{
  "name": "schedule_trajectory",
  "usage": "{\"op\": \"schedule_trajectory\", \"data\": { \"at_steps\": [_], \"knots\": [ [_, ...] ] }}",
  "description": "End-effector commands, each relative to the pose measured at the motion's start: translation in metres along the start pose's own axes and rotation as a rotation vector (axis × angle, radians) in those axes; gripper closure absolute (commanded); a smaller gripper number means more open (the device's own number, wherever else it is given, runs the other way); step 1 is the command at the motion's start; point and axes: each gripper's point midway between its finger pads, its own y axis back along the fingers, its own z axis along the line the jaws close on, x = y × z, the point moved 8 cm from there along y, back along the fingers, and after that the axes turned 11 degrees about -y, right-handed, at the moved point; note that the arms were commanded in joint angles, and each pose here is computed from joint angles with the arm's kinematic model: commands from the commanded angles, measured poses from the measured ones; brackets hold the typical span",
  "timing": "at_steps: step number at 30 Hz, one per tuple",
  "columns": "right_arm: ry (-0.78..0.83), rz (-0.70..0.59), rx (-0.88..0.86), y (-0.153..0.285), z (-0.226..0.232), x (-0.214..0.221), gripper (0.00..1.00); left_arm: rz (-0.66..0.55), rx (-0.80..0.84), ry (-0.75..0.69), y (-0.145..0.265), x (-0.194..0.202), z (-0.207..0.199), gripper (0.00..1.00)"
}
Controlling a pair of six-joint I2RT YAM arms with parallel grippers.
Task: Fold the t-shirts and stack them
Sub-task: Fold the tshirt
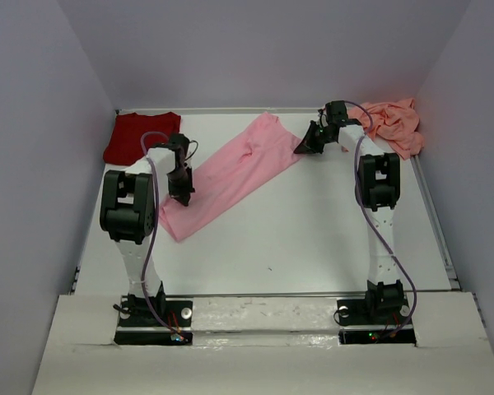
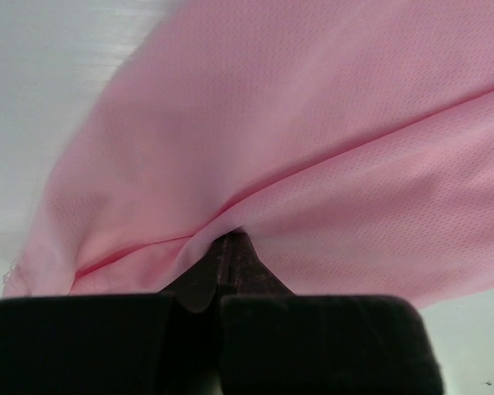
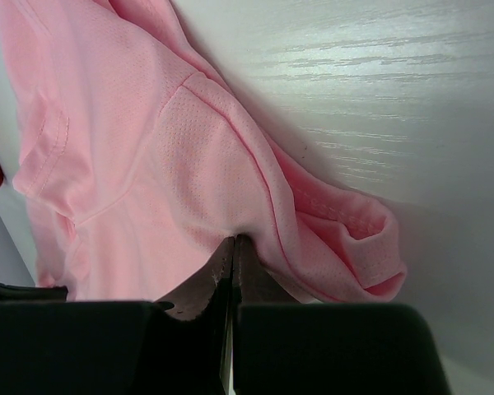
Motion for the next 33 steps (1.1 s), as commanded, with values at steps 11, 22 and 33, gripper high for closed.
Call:
{"op": "schedule_trajectory", "data": {
  "at_steps": [11, 22, 33],
  "knots": [
    [0.023, 0.006, -0.076, -0.012, 0.01, -0.008, 1.0, 0.307, 0.07, -0.168, -0.037, 0.08, -0.068, 1.0],
    [0.153, 0.033, -0.231, -0.021, 0.049, 0.001, 1.0, 0.349, 0.14, -0.317, -0.03, 0.097, -0.14, 1.0],
    [0.214, 0.007, -0.438, -0.027, 0.08, -0.012, 1.0, 0.383, 0.199, -0.434, -0.017, 0.13, -0.197, 1.0]
  ]
}}
